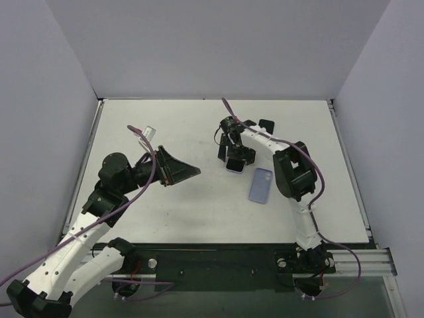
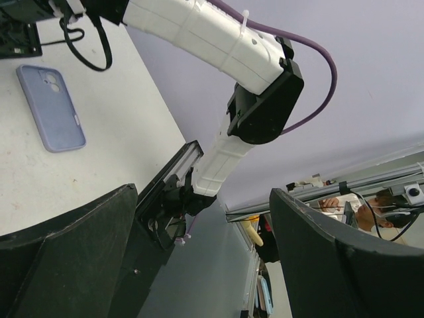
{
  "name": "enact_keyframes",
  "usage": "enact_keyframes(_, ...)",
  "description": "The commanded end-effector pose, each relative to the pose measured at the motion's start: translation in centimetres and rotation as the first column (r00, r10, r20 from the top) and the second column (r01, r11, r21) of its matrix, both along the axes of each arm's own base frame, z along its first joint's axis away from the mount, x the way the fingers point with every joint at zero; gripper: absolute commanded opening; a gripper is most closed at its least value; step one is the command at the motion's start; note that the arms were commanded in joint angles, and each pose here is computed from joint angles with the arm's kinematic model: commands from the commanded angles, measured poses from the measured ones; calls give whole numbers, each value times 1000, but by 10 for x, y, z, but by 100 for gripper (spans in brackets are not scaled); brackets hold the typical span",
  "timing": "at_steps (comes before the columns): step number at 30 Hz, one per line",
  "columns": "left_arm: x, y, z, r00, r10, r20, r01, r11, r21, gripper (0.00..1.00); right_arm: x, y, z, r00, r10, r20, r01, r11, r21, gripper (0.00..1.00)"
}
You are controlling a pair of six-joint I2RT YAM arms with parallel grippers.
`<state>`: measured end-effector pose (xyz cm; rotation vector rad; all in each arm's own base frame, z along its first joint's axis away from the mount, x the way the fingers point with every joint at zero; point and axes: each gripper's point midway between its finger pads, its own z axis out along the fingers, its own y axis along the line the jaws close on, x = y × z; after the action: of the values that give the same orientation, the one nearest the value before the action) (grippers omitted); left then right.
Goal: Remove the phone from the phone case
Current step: Move the phone to the center of the board, then pick up the phone at the center of the board.
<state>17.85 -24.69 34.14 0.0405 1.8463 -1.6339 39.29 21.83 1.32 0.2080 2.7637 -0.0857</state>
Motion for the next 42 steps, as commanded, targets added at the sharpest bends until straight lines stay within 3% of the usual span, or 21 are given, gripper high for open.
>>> enact_keyframes(1,-3,6,18,999,26,46,-25,1000,-10,91,26,-20,8,1000,-19,8,19,999,-40,100)
enact_keyframes(7,-1,7,17,998,42,39,-42,999,-6,91,44,-20,-8,998,-37,-42,35,998,-47,97)
enact_keyframes(12,6,11,9,996,89,11,-89,996,21,91,33,-19,-17,996,-60,-65,56,997,-61,88)
enact_keyframes(14,9,16,-3,991,131,-34,-128,990,56,91,25,-19,-21,995,-69,-76,64,996,-66,82)
enact_keyframes(21,19,39,-32,948,299,-113,-279,946,161,86,10,-22,-22,996,-71,-60,64,993,-98,78)
enact_keyframes(25,21,64,-55,887,436,-153,-397,888,232,86,11,-17,-26,998,-40,-54,36,997,-67,56)
enact_keyframes(26,19,73,-62,865,476,-159,-429,866,257,86,8,-14,-24,998,-26,-57,24,999,-42,47)
enact_keyframes(30,11,94,-85,809,558,-185,-492,815,306,86,15,13,-7,998,40,42,-44,993,110,30)
enact_keyframes(34,4,101,-100,792,577,-198,-506,803,316,87,12,37,11,992,85,98,-108,960,260,10)
enact_keyframes(35,5,101,-103,790,579,-201,-507,802,316,87,7,39,10,992,84,95,-108,955,278,0)
enact_keyframes(42,14,97,-103,799,575,-176,-498,798,340,93,-7,81,42,974,139,179,-212,834,509,0)
